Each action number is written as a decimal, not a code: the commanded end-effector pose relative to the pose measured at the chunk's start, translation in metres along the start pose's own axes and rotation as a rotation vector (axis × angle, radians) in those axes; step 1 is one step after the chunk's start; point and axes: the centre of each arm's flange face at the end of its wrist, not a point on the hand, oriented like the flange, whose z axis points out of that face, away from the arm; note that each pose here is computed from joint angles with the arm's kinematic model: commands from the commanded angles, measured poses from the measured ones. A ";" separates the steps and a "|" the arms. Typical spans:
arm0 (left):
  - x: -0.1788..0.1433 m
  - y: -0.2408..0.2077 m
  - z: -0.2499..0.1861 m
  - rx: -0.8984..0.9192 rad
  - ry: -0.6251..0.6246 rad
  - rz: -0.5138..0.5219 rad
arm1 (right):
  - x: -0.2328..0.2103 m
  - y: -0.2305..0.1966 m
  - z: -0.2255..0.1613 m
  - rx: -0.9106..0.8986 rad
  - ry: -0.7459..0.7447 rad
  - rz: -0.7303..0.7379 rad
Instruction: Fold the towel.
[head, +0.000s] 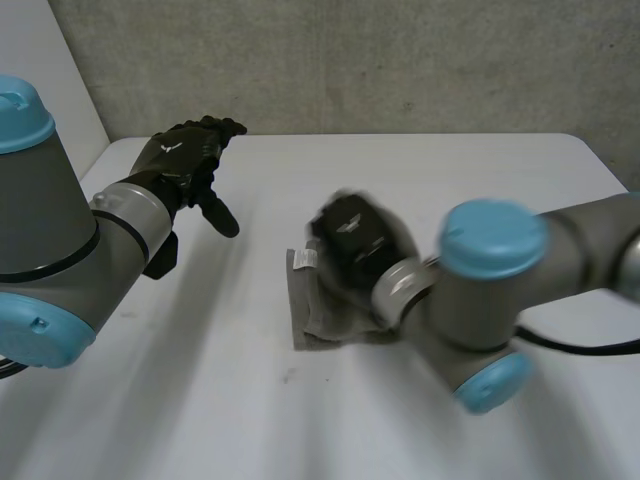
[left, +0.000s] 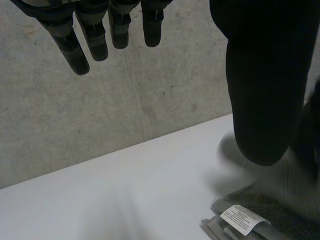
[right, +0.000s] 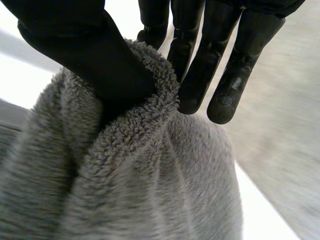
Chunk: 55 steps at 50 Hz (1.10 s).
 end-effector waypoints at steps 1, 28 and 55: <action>0.000 0.001 0.000 -0.002 0.002 0.003 | -0.058 0.017 -0.010 -0.072 -0.191 -0.122; 0.067 0.078 0.020 -0.147 0.166 0.029 | 0.085 0.018 -0.034 -0.181 0.133 0.528; 0.062 0.118 0.025 -0.241 0.070 0.058 | 0.071 0.058 -0.005 -0.323 0.015 0.442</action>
